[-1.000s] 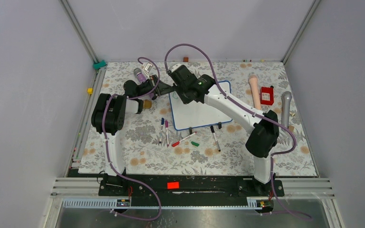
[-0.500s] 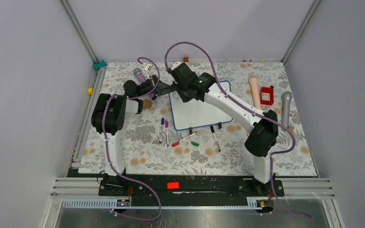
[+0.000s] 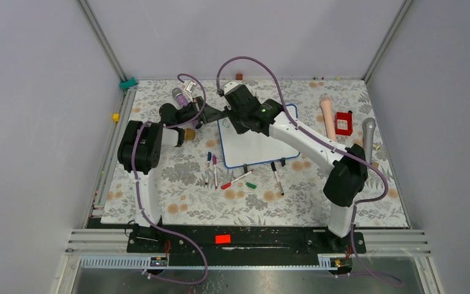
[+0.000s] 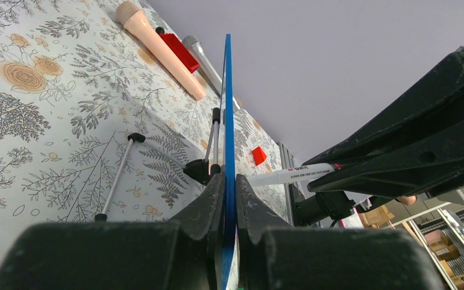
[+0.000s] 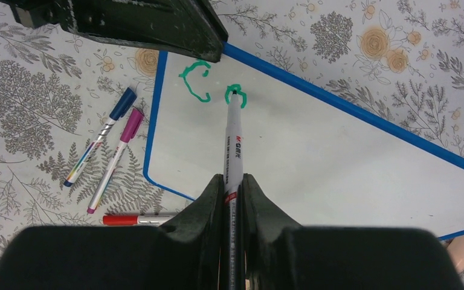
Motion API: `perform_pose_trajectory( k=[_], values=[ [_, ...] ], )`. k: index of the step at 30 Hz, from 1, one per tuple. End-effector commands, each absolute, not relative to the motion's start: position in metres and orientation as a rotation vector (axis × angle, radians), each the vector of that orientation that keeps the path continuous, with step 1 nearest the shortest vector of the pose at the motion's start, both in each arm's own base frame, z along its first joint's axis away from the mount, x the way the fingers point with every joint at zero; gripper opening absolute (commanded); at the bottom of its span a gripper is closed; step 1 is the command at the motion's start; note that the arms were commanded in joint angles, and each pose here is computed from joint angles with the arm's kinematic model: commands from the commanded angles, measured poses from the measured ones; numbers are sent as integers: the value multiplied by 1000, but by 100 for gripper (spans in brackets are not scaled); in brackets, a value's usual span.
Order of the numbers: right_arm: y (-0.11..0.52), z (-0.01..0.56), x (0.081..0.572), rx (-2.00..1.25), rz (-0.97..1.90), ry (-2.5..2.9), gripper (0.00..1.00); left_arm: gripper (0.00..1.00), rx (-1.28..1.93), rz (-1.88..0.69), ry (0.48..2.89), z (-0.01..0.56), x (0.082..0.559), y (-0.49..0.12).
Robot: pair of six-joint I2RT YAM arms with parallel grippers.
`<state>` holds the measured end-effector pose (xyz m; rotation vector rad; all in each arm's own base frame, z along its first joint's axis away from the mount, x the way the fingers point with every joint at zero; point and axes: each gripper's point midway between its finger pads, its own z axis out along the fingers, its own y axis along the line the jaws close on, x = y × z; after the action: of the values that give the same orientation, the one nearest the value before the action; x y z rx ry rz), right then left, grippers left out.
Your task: Write a sentence on the whiteboard
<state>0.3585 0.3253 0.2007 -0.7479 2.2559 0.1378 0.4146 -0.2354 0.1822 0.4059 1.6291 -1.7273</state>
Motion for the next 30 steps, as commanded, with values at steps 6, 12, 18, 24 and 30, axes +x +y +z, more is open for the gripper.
perform_pose_trajectory(
  k=[6,12,18,24,30],
  values=[
    [297,234,373,-587,155,2188,0,0,601,-1755,1609,187,384,-248],
    [298,229,375,-577,169,2205,0,0,601,-1756,1609,187,383,-248],
    [302,225,378,-589,168,2217,0,0,604,-1755,1609,187,383,-248],
    [300,217,375,-598,152,2254,0,0,601,-1755,1610,186,384,-248],
    [296,209,365,-609,163,2287,0,0,598,-1757,1611,186,385,-248]
  ],
)
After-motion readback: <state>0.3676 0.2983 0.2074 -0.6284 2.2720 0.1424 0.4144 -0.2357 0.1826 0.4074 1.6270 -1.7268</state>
